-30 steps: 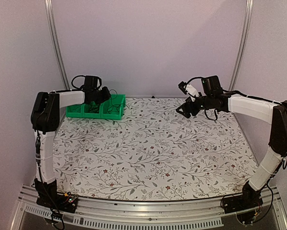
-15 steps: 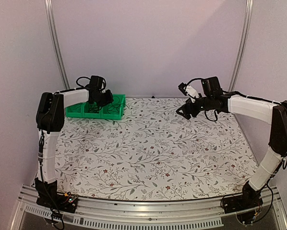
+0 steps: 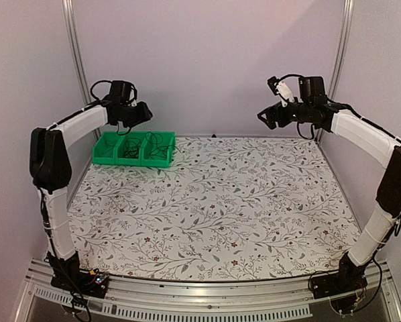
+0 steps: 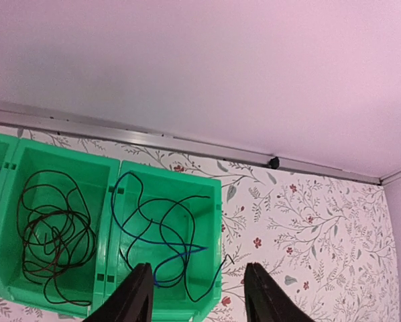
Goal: Untangle the cables
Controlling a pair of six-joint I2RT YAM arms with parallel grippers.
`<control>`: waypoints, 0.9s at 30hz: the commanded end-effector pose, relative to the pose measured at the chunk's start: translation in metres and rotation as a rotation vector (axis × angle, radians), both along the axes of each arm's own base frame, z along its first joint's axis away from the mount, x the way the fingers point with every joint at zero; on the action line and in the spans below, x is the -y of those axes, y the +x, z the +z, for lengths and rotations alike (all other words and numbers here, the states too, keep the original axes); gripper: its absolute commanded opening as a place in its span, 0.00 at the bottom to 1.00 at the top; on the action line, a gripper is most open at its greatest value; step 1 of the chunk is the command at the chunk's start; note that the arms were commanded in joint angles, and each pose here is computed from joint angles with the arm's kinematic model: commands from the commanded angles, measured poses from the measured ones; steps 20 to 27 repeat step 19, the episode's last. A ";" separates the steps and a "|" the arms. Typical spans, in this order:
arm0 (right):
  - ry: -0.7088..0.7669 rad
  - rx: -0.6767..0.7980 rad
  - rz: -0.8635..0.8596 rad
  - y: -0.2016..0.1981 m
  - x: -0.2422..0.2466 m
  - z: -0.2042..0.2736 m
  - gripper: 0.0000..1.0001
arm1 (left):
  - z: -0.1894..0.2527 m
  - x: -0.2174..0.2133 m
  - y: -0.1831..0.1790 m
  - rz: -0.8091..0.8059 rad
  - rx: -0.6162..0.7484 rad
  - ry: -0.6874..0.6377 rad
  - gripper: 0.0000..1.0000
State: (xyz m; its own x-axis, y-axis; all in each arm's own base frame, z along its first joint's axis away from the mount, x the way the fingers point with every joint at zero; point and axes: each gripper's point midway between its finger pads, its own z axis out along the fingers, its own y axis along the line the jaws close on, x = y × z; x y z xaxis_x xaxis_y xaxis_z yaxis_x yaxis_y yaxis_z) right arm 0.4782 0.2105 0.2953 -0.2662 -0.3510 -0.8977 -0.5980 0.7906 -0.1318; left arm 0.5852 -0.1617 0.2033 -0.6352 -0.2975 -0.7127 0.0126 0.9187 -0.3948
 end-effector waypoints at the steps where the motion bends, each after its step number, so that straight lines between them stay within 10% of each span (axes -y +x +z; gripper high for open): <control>1: 0.091 0.014 -0.085 0.007 0.009 0.031 0.92 | 0.056 -0.012 -0.014 -0.004 0.088 0.037 0.48; 8: 0.108 0.007 -0.086 -0.002 0.011 0.029 0.91 | 0.042 -0.003 -0.022 -0.045 0.024 -0.002 0.47; 18: 0.196 0.244 -0.245 0.004 0.039 0.129 0.91 | 0.171 -0.020 -0.065 -0.006 0.368 0.093 0.49; 27: 0.204 0.262 -0.238 0.003 0.039 0.133 0.93 | 0.174 -0.023 -0.070 -0.002 0.385 0.096 0.50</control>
